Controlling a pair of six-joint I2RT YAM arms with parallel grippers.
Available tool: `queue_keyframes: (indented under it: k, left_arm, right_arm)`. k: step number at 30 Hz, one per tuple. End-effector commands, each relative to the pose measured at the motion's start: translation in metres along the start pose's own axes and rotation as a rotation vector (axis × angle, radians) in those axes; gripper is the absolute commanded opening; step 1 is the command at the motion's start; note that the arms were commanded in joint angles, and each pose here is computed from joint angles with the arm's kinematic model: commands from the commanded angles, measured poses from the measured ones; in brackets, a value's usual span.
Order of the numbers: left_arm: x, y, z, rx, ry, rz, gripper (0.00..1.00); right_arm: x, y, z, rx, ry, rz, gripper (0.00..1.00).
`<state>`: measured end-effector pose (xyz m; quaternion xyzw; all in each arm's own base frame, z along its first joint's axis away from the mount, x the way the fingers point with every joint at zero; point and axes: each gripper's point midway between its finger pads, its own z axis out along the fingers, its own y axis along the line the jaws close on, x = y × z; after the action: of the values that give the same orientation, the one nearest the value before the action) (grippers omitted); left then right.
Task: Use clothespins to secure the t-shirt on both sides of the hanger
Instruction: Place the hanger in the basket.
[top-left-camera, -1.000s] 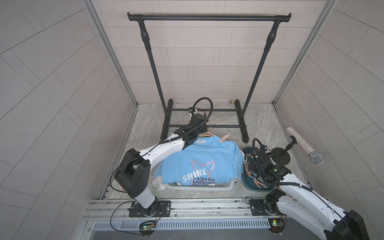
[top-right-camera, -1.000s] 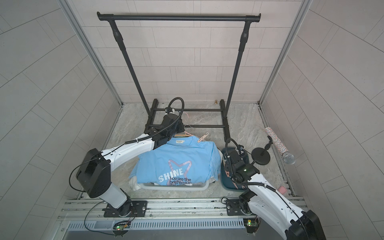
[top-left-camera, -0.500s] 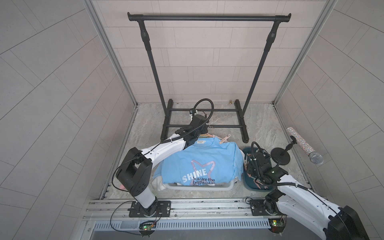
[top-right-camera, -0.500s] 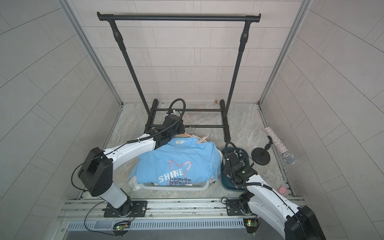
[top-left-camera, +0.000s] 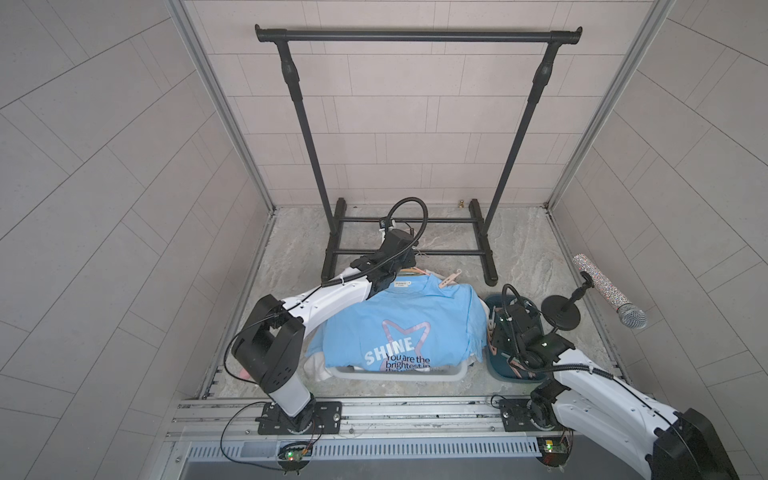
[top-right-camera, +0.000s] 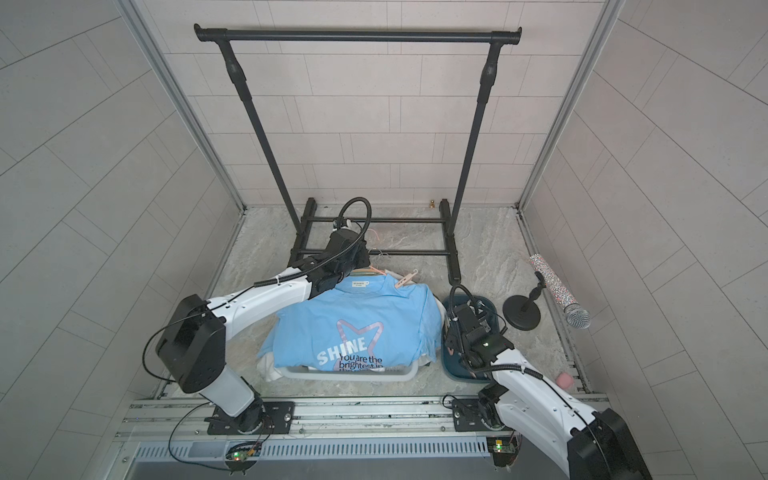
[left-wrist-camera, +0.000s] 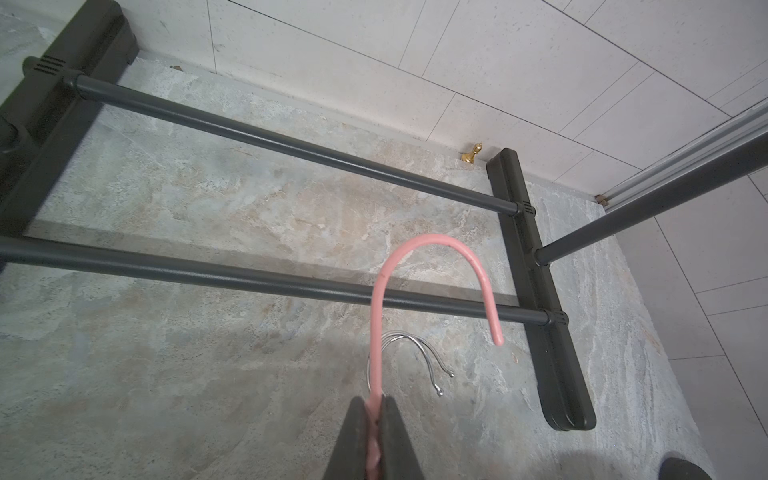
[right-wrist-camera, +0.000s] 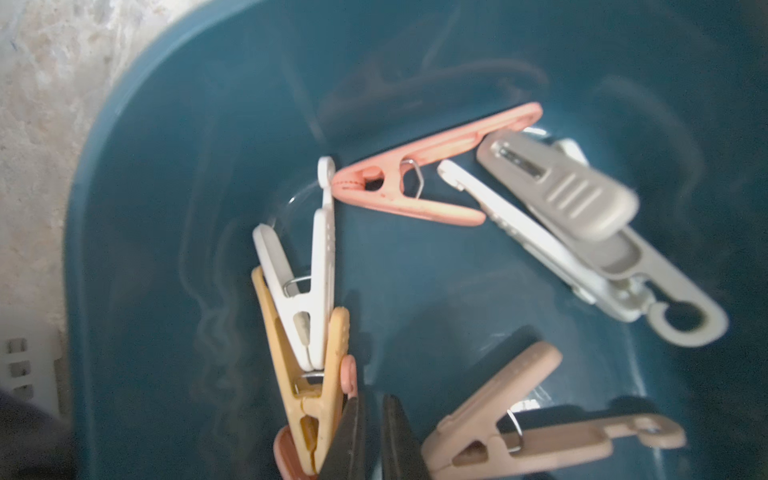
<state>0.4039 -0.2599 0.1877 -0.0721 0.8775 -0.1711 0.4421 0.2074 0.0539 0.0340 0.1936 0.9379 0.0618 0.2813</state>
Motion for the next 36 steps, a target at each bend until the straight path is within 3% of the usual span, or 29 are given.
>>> queue_keyframes:
  k: [1,6,17,36]
  left_arm:
    - [-0.004,-0.005,-0.003,-0.002,-0.008,0.000,0.00]
    - [-0.006,-0.002,-0.004,-0.012,-0.016,0.002,0.00]
    - [-0.003,-0.003,-0.002,-0.010,-0.007,-0.002,0.00]
    - [-0.004,-0.002,-0.004,-0.020,-0.011,-0.001,0.02]
  right_arm:
    - [0.000,-0.002,-0.006,-0.009,-0.010,0.031,0.13]
    - [-0.008,0.005,-0.017,-0.052,-0.039,0.049,0.13]
    - [0.008,0.007,-0.008,-0.062,0.032,0.069,0.14]
    - [0.024,-0.010,0.006,0.023,0.073,0.048,0.11]
